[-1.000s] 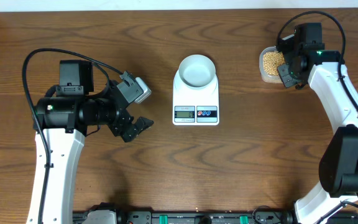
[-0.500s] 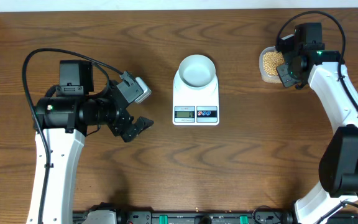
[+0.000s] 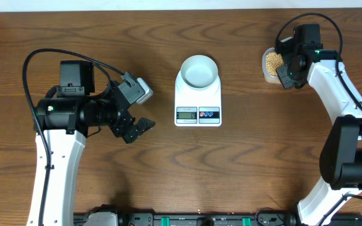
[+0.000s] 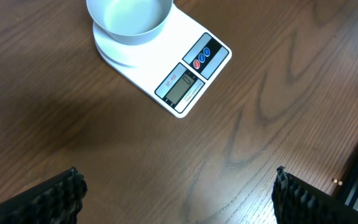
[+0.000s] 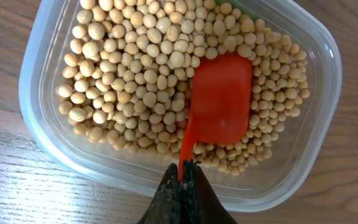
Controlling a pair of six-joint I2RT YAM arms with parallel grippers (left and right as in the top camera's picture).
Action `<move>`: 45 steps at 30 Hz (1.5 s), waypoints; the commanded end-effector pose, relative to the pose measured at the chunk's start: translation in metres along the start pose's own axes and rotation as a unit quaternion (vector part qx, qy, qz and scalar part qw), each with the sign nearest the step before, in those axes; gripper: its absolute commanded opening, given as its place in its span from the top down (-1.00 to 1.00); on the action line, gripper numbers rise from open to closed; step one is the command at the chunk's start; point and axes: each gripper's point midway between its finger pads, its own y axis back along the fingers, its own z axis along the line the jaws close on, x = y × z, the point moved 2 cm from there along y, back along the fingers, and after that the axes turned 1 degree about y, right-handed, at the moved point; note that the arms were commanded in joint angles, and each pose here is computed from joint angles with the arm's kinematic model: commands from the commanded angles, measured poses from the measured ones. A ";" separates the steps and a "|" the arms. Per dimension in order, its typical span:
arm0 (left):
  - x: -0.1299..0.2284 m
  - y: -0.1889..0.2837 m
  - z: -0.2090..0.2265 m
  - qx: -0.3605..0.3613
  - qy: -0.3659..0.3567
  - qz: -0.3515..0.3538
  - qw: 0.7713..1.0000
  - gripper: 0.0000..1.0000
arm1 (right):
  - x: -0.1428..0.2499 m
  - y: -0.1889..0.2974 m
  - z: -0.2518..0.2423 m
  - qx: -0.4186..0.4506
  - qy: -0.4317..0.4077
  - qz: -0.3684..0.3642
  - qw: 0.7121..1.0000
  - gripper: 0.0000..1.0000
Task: Scoop item into bowl and weigh 50g on scale
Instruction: 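Dip the red scoop into the soybeans with the right gripper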
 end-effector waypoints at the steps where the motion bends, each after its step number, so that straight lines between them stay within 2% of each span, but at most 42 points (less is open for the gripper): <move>1: -0.003 0.003 0.003 -0.007 -0.011 0.000 1.000 -0.96 | 0.006 -0.010 0.010 -0.032 -0.026 0.013 0.999 0.98; 11: -0.003 0.003 0.003 -0.007 -0.011 0.000 1.000 -0.96 | -0.003 0.007 0.022 -0.109 -0.091 -0.023 0.990 0.98; 20: -0.003 0.003 0.003 -0.007 -0.011 0.000 1.000 -0.96 | -0.002 0.013 0.012 -0.199 -0.182 -0.052 0.962 0.98; 31: -0.003 0.003 0.003 -0.007 -0.011 0.000 1.000 -0.96 | -0.003 0.019 0.002 -0.223 -0.223 -0.060 0.947 0.98; 35: -0.003 0.003 0.003 -0.007 -0.011 0.000 1.000 -0.96 | -0.006 0.026 0.005 -0.257 -0.231 -0.075 0.935 0.98; 45: -0.003 0.003 0.003 -0.007 -0.011 0.000 1.000 -0.95 | -0.001 0.029 -0.011 -0.280 -0.280 -0.082 0.915 0.98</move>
